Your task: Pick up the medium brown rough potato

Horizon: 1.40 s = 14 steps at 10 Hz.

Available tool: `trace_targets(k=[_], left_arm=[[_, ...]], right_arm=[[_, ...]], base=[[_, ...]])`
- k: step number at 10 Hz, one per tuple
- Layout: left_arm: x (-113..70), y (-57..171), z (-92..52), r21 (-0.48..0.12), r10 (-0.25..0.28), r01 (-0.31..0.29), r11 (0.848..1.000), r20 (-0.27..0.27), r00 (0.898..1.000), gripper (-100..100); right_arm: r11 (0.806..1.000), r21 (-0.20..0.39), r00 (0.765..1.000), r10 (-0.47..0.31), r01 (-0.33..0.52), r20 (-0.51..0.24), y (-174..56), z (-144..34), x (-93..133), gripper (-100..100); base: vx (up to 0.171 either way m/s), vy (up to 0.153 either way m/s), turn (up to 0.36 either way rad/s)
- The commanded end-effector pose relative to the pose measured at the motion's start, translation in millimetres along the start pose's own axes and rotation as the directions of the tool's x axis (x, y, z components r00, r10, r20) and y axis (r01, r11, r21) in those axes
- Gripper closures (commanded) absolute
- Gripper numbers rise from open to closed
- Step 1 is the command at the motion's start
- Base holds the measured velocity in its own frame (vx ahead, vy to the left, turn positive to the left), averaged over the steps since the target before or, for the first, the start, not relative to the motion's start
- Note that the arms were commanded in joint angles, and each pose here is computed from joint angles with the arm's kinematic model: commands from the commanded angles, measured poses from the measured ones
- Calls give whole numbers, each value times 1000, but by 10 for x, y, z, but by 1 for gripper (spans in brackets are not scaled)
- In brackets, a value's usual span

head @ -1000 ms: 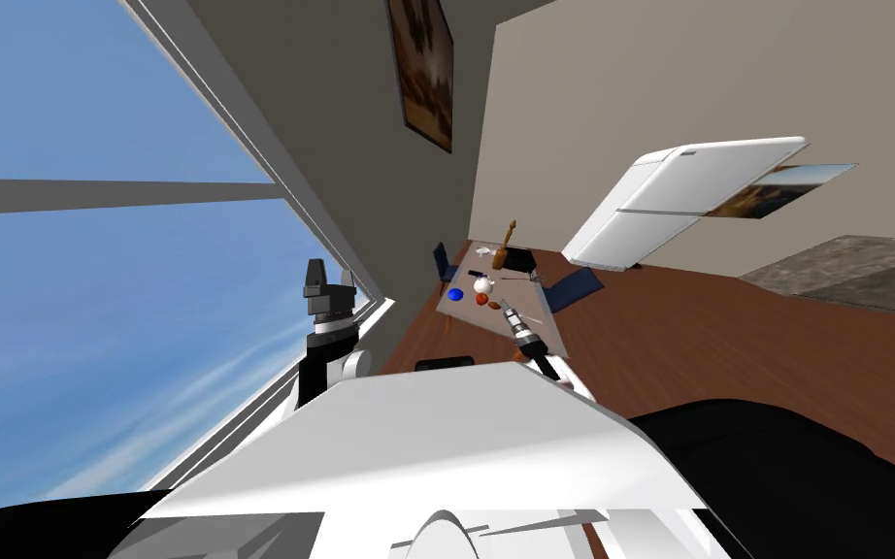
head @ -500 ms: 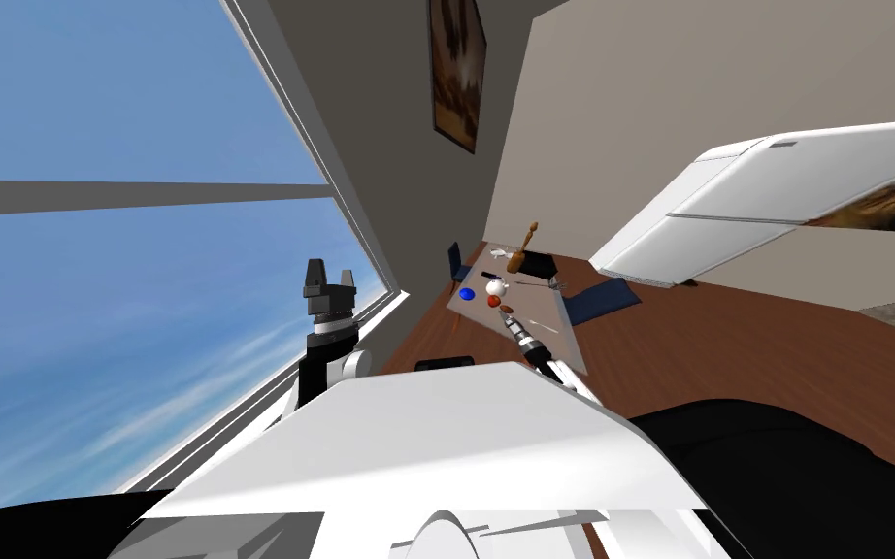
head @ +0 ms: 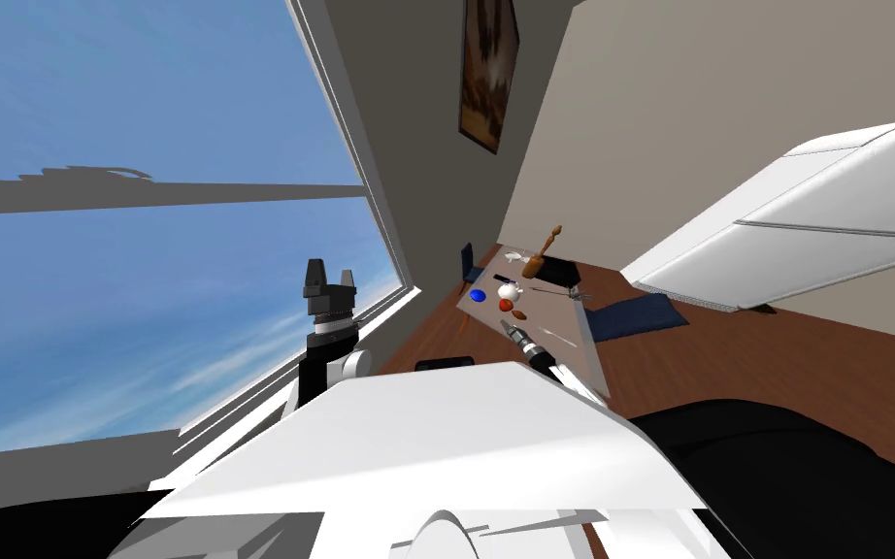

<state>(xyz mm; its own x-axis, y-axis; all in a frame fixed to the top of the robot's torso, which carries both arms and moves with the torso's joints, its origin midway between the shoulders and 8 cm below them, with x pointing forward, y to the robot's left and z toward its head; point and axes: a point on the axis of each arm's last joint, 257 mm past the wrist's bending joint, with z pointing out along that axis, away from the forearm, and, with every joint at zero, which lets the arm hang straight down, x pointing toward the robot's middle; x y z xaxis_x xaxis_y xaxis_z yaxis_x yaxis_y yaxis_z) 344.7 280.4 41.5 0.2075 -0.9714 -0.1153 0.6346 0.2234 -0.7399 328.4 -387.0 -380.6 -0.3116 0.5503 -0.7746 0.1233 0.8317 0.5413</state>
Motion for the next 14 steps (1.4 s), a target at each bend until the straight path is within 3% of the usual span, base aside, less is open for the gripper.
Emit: trace_targets(k=[1,6,7,8,9,11,12,14], left_arm=[[0,0,0,0,0,0,1000,0,1000,0],[0,0,0,0,0,0,1000,0,1000,0],[0,0,0,0,0,0,1000,0,1000,0],[-1,0,0,0,0,0,1000,0,1000,0],[0,0,0,0,0,0,1000,0,1000,0],[0,0,0,0,0,0,1000,0,1000,0],[-1,0,0,0,0,0,1000,0,1000,0],[-1,0,-1,0,0,0,1000,0,1000,0]], right_arm=[[997,43,997,-62,64,-54,-258,-104,154,-100],[966,132,958,-191,222,-212,-905,-378,554,-100],[966,134,958,-190,222,-214,-914,-383,559,-100],[949,144,936,-236,280,-262,-1084,-472,626,-100],[944,159,929,-237,290,-285,-1183,-536,697,-100],[918,176,892,-277,355,-356,-1446,-709,816,-100],[899,179,866,-306,400,-395,-1599,-807,836,-100],[889,187,850,-311,418,-426,-1702,-898,914,-100]], base=[[-4,28,369],[8,11,226],[6,-2,-43],[12,6,256],[17,-5,201],[29,-15,241],[36,-15,277],[22,-18,64]])
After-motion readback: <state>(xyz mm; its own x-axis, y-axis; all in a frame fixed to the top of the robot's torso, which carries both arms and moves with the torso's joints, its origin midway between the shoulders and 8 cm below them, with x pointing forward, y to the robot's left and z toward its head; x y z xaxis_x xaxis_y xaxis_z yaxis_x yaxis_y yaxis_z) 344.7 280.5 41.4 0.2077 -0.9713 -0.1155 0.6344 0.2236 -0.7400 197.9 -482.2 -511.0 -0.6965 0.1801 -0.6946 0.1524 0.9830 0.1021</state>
